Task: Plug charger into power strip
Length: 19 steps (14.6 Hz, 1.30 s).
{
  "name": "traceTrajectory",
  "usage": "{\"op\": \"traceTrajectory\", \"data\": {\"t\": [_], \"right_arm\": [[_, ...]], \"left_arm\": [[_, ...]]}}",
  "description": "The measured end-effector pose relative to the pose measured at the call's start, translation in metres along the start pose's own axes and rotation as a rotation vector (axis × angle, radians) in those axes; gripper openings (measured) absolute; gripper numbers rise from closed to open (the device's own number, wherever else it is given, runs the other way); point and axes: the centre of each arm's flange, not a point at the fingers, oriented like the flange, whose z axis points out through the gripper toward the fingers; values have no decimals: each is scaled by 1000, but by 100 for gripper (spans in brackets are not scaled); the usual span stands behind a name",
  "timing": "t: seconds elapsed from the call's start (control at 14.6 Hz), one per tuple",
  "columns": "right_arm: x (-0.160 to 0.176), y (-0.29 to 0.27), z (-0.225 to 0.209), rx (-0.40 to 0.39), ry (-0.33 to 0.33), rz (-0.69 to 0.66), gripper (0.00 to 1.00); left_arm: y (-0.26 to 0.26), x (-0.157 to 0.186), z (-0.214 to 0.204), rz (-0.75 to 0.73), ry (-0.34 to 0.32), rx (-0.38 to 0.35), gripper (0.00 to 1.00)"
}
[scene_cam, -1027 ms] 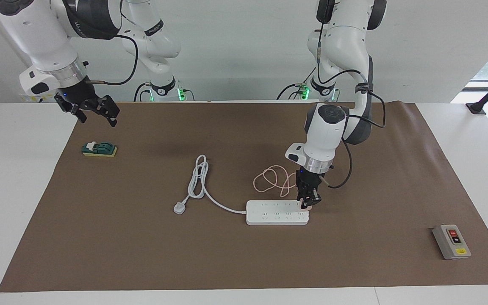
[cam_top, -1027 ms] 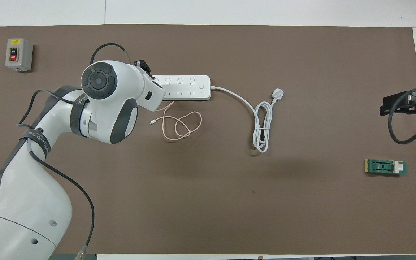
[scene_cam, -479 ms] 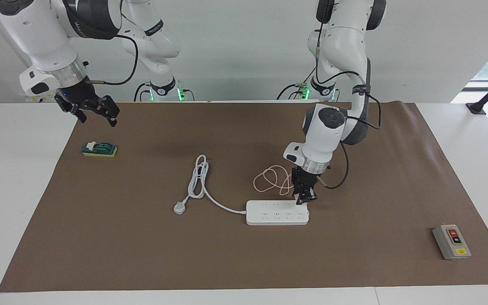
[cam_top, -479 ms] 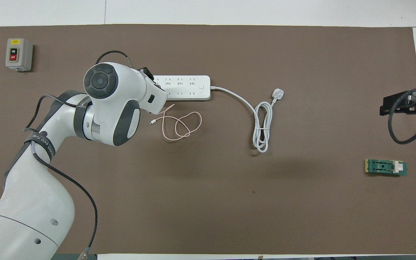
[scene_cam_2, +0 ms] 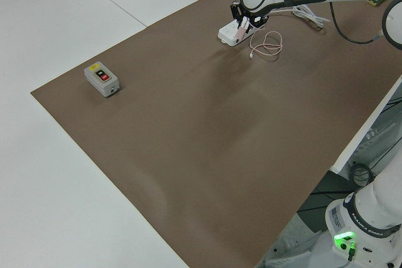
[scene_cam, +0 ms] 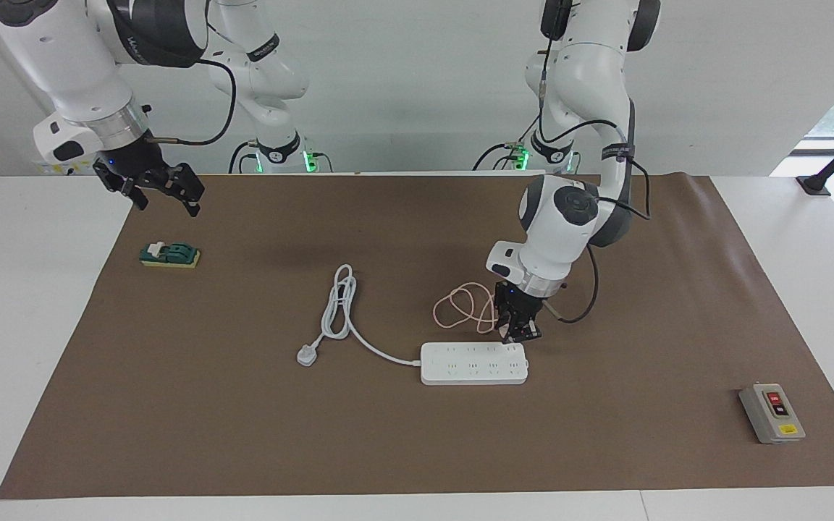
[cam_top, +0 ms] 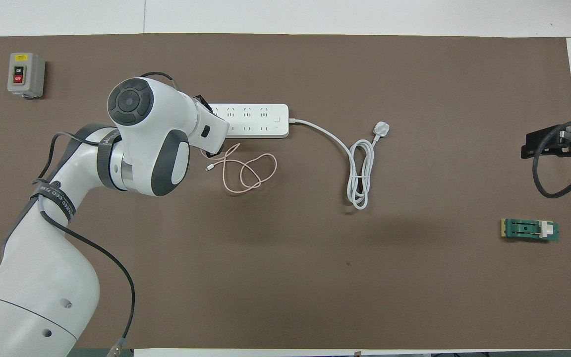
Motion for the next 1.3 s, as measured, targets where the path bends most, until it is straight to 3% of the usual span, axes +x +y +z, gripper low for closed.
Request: {"op": "traceTrajectory", "data": {"t": [0.62, 0.96, 1.3], "right_arm": [[0, 0, 0, 0, 0, 0, 100], [0, 0, 0, 0, 0, 0, 100], [0, 0, 0, 0, 0, 0, 100]], "left_arm": [[-9, -3, -10, -52, 35, -24, 33], [-20, -16, -13, -142, 165, -81, 33], [-35, -33, -18, -101, 249, -78, 33]]}}
